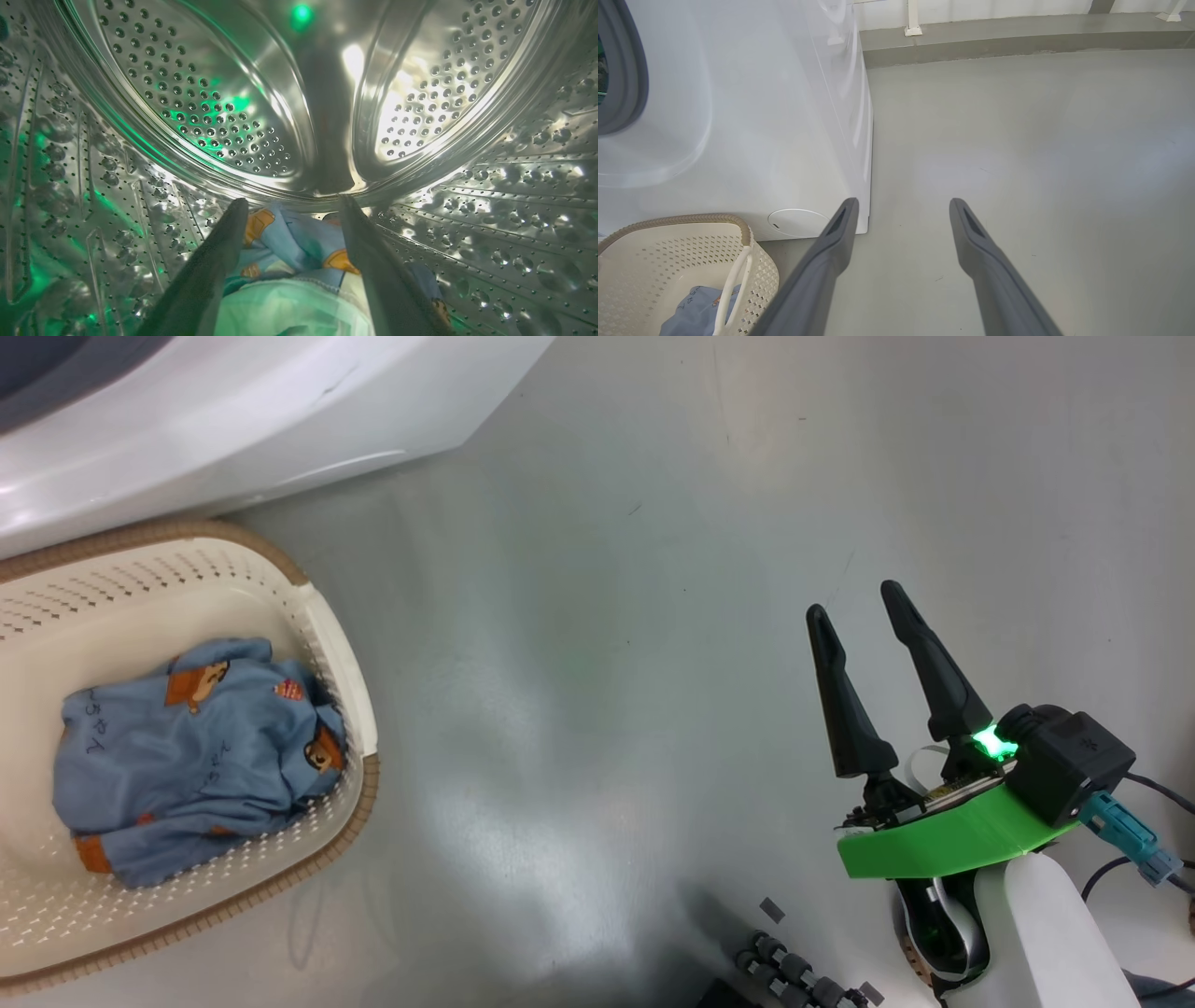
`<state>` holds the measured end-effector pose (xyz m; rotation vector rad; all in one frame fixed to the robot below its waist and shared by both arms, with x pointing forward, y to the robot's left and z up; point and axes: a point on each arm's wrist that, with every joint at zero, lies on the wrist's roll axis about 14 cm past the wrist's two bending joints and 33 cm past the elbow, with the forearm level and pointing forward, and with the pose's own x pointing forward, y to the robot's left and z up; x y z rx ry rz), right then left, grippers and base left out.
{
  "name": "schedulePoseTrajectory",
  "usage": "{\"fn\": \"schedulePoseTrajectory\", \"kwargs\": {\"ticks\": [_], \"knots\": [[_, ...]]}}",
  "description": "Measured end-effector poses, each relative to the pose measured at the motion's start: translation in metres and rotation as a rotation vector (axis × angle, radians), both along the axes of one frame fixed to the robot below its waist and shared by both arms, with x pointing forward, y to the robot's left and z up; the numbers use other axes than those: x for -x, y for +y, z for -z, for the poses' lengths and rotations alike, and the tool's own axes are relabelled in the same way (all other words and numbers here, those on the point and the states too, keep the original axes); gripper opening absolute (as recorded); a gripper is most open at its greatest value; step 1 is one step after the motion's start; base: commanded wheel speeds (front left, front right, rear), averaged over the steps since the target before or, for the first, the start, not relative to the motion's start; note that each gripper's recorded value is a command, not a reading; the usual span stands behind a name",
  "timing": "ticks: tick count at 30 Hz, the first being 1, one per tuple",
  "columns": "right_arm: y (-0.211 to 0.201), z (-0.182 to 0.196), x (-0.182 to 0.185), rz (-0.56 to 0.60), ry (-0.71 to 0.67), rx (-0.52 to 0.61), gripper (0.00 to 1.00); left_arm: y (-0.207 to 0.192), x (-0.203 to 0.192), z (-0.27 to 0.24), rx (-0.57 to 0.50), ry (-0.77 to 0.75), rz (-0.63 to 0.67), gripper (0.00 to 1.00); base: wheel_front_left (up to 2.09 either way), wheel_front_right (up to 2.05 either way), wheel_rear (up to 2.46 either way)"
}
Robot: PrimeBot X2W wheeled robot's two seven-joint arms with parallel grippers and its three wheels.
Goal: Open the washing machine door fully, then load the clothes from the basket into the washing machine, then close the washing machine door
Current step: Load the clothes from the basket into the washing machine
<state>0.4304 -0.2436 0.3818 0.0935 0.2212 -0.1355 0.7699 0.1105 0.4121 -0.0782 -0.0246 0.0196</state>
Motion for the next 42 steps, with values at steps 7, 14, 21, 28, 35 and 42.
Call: {"fn": "schedulePoseTrajectory", "kwargs": {"ticks": [7,14,21,28,35,42], "knots": [[0.000,0.000,0.000,0.001,0.002,0.001,1.00,-0.003,0.002,0.004,0.000,0.005,0.007,1.00,0.00,0.00,0.00],[-0.001,0.001,0.000,0.001,0.003,0.001,1.00,-0.004,0.002,0.003,0.003,-0.003,0.009,1.00,0.00,0.00,0.00],[0.000,0.001,0.000,0.000,0.003,0.000,1.00,-0.008,0.006,0.007,0.004,0.005,0.017,1.00,0.00,0.00,0.00],[0.001,0.001,-0.001,-0.003,0.001,-0.003,1.00,-0.013,0.008,0.002,0.024,-0.009,0.015,1.00,0.00,0.00,0.00],[0.002,0.001,-0.001,-0.005,0.001,-0.004,1.00,-0.017,0.014,0.011,0.024,0.009,0.023,1.00,0.00,0.00,0.00],[0.003,0.002,-0.002,-0.008,0.001,-0.007,1.00,-0.016,0.015,0.011,0.024,0.007,0.021,1.00,0.00,0.00,0.00]]}}
